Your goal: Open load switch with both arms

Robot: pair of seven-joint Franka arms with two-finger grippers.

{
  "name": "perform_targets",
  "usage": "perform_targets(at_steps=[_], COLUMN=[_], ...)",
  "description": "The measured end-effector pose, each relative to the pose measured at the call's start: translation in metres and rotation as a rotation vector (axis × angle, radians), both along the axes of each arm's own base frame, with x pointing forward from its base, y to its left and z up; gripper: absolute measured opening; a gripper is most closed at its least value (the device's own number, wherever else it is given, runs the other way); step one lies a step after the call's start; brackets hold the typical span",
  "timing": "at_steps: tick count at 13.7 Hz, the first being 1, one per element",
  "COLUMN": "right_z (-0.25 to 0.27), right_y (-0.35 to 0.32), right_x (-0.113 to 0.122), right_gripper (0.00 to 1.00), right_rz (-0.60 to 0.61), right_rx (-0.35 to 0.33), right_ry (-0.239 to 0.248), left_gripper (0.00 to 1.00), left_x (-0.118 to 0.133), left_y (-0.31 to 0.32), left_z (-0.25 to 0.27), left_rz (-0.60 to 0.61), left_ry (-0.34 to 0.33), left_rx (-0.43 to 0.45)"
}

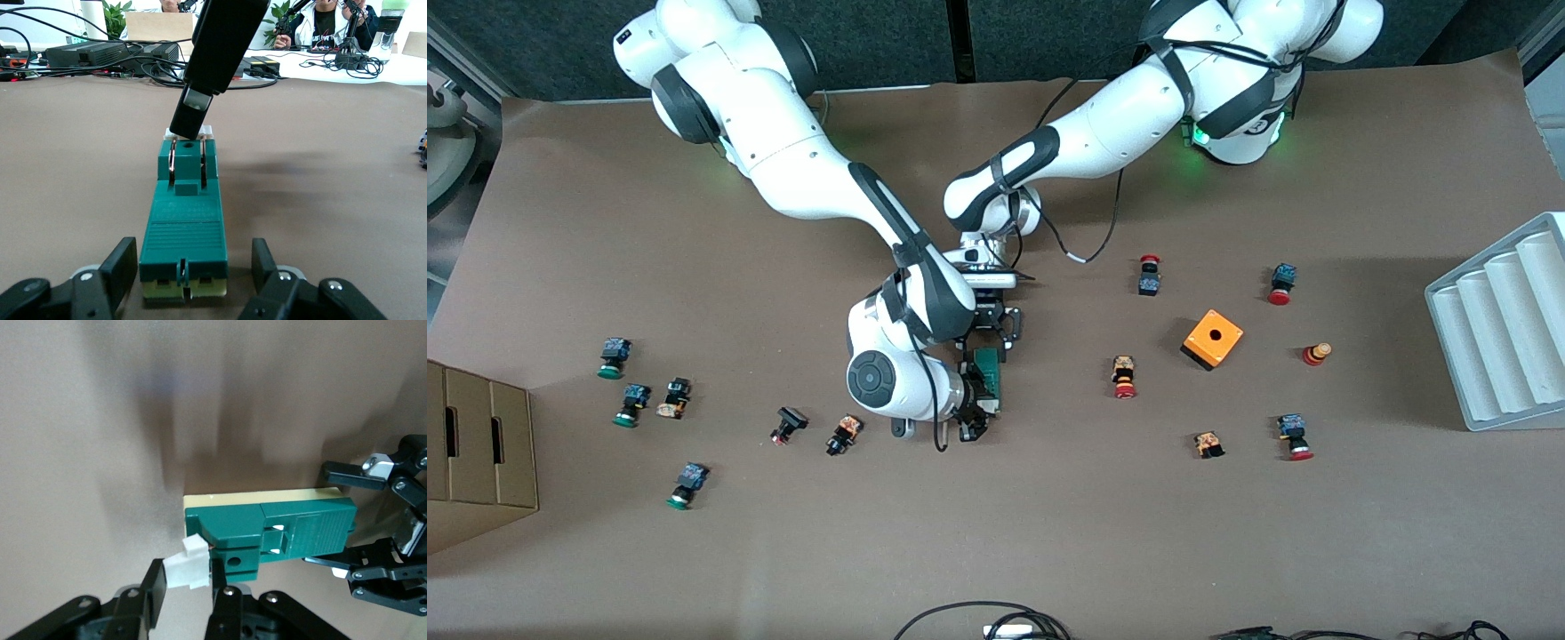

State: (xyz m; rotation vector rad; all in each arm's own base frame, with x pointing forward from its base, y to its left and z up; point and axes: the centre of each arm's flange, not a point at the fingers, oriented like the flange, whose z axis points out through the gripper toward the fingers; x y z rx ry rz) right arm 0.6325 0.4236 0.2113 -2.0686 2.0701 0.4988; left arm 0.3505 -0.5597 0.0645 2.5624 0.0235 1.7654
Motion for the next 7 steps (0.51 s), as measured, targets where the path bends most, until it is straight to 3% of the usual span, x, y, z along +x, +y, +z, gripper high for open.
perform_targets(at_steps=[7], right_z=[0.0012], right_y=[-0.0007], right_x=[-0.0002], right_gripper=[0.34], right_rz=[0.005], right_rx=[-0.004], right_ry=[0.002], left_gripper=[0.78], left_x=[-0.0001], left_y=[0.0], left_z=[0.0], left_rz=[0.0], left_ry=[0.0], left_rx=[0.0])
